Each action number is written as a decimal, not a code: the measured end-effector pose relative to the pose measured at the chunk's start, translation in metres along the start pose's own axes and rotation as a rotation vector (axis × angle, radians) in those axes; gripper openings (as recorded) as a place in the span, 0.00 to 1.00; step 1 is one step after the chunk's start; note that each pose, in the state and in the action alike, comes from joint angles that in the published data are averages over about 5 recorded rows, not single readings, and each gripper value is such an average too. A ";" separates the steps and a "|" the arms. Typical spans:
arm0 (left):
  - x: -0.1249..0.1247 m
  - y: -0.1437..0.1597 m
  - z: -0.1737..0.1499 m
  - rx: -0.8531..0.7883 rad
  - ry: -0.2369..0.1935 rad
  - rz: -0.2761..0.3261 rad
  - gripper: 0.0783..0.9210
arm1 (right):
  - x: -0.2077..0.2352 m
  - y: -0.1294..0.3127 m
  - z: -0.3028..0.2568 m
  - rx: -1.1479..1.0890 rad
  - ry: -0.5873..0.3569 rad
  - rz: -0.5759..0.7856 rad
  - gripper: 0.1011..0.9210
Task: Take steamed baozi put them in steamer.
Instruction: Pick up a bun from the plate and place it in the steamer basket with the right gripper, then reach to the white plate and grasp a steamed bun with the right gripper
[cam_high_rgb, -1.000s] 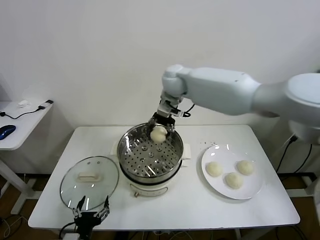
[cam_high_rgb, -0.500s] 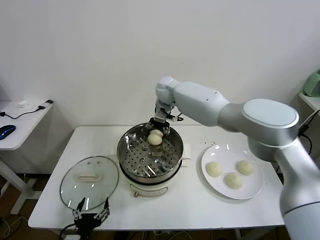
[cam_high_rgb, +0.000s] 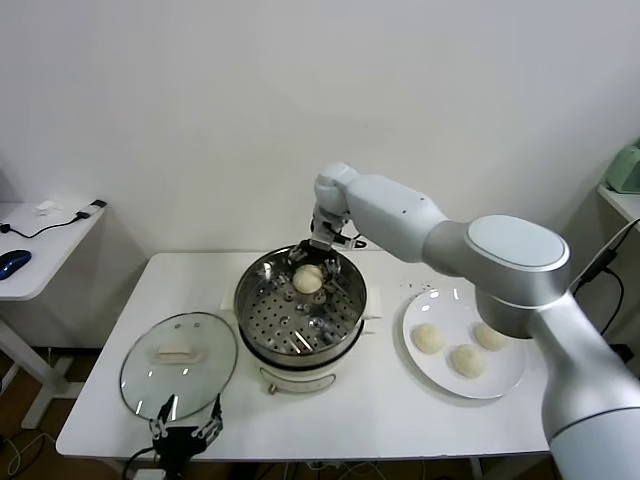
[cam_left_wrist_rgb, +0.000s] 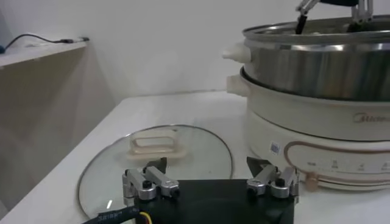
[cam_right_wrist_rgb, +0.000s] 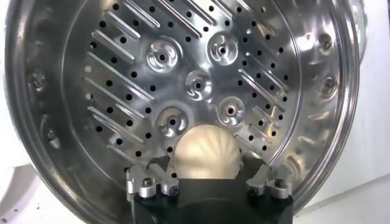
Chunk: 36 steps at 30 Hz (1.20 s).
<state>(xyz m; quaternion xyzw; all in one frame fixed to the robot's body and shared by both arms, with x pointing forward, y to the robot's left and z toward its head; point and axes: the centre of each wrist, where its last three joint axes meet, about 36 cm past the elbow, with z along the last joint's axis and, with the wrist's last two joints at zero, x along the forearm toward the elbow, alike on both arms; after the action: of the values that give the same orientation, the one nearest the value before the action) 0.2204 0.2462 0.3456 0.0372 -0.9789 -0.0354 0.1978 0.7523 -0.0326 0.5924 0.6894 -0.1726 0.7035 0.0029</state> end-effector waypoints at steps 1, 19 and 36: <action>0.000 -0.001 0.000 0.000 0.000 0.002 0.88 | 0.003 0.001 0.001 -0.002 -0.004 0.001 0.88; 0.002 -0.005 -0.004 -0.001 -0.010 0.014 0.88 | 0.140 0.100 0.018 -0.355 0.029 0.020 0.88; -0.006 0.006 -0.008 0.013 -0.026 -0.015 0.88 | 0.103 0.300 -0.028 -1.145 0.021 0.024 0.88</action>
<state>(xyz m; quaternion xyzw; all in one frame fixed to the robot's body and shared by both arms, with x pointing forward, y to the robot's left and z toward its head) 0.2284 0.2518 0.3513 0.0455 -0.9813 -0.0309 0.1845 0.6475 -0.3322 0.6212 0.5689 -0.5341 0.5045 0.3696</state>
